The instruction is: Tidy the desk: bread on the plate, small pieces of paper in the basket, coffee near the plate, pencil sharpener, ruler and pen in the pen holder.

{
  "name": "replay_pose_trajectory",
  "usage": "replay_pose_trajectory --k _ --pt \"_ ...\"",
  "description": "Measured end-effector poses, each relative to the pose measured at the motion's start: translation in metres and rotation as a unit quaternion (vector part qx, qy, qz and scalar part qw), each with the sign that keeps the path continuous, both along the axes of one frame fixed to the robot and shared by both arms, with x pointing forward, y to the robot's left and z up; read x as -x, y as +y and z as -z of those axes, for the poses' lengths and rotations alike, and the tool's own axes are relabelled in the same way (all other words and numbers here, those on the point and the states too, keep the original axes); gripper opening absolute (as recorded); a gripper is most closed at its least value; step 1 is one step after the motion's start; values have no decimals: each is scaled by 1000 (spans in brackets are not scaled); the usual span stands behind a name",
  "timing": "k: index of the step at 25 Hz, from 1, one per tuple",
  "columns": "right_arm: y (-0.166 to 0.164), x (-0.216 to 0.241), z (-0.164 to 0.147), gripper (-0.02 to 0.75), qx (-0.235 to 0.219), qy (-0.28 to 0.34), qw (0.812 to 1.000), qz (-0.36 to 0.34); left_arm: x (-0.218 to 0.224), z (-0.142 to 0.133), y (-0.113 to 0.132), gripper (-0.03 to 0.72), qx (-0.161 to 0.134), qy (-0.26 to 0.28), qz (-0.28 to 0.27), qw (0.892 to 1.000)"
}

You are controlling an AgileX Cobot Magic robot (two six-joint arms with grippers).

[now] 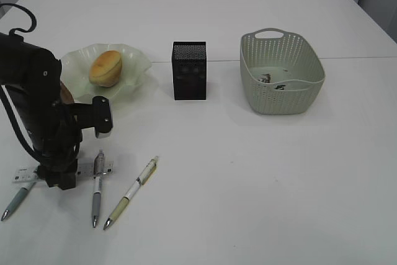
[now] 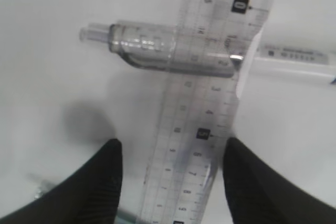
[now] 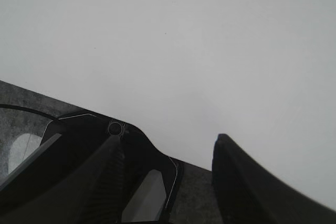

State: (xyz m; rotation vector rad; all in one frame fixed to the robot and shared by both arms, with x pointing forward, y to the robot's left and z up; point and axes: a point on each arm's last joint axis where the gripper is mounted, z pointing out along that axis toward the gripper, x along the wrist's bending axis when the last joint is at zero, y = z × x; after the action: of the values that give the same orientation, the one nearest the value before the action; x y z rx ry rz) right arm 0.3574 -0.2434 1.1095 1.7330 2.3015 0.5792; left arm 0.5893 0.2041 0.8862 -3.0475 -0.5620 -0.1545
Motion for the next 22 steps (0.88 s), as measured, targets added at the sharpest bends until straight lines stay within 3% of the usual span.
replay_pose_trajectory --k 6,17,22 --pt "0 0 0 428 0 0 1000 0 1 1 0 255 1 6 -14 1000" --pt "1 0 0 428 -4 2 1000 -1 2 0 -4 251 28 13 -56 998" --pt "3 1 0 428 -18 8 1000 -3 -8 -13 -9 251 43 7 -92 995"
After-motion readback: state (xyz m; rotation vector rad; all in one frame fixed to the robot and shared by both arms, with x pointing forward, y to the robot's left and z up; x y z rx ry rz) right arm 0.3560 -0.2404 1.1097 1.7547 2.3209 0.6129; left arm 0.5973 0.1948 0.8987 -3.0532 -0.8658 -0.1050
